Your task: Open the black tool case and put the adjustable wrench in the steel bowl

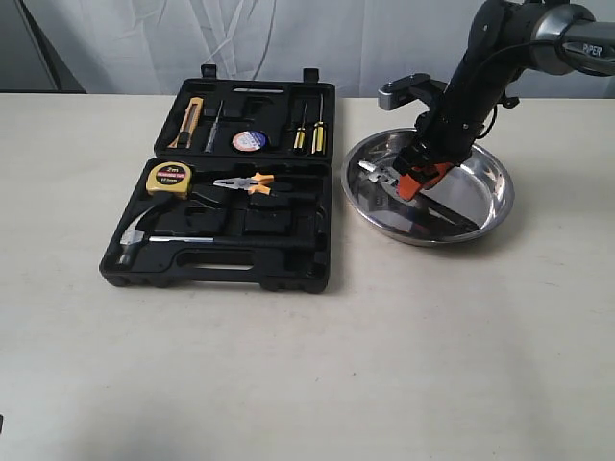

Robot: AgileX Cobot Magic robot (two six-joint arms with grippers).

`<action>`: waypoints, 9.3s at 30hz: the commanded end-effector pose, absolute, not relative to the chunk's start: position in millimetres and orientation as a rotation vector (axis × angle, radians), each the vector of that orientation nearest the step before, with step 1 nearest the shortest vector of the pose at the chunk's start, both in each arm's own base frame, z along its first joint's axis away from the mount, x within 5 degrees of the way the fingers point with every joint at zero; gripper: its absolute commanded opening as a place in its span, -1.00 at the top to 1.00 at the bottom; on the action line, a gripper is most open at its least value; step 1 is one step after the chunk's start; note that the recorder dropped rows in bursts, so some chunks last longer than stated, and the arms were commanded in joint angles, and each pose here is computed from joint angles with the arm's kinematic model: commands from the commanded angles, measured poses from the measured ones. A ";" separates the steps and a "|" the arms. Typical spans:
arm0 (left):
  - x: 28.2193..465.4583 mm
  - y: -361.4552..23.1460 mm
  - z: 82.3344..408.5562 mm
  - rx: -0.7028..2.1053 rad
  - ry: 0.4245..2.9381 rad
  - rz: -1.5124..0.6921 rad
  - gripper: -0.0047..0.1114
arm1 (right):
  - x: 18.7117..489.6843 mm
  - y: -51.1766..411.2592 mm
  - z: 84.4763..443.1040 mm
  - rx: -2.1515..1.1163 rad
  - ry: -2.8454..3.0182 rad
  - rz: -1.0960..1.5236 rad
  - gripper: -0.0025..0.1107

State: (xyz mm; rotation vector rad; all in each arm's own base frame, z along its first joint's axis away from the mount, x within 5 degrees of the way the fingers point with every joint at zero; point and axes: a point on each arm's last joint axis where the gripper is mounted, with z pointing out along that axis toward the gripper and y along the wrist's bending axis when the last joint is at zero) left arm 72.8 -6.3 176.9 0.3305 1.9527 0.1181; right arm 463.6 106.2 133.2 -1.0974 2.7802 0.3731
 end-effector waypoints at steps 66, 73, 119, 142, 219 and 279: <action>72.5 -7.1 176.0 0.326 1.947 0.103 0.92 | 249.6 65.1 240.2 -0.086 2.349 0.466 0.97; 72.5 -7.1 176.0 0.328 1.947 0.105 0.92 | 229.2 71.7 237.7 -0.204 2.450 0.570 0.97; 72.5 -7.0 175.9 0.332 1.946 0.108 0.92 | 64.6 -6.7 267.7 0.126 1.774 -0.066 0.97; 72.5 -7.0 176.0 0.329 1.947 0.105 0.92 | 54.4 -5.8 180.5 0.151 1.849 -0.057 0.97; 72.5 -7.0 175.9 0.332 1.946 0.109 0.92 | 54.3 -5.0 181.4 0.183 1.833 -0.020 0.97; 72.1 -6.9 175.0 1.335 1.585 0.781 0.92 | 54.5 -3.9 181.6 0.205 1.829 0.013 0.97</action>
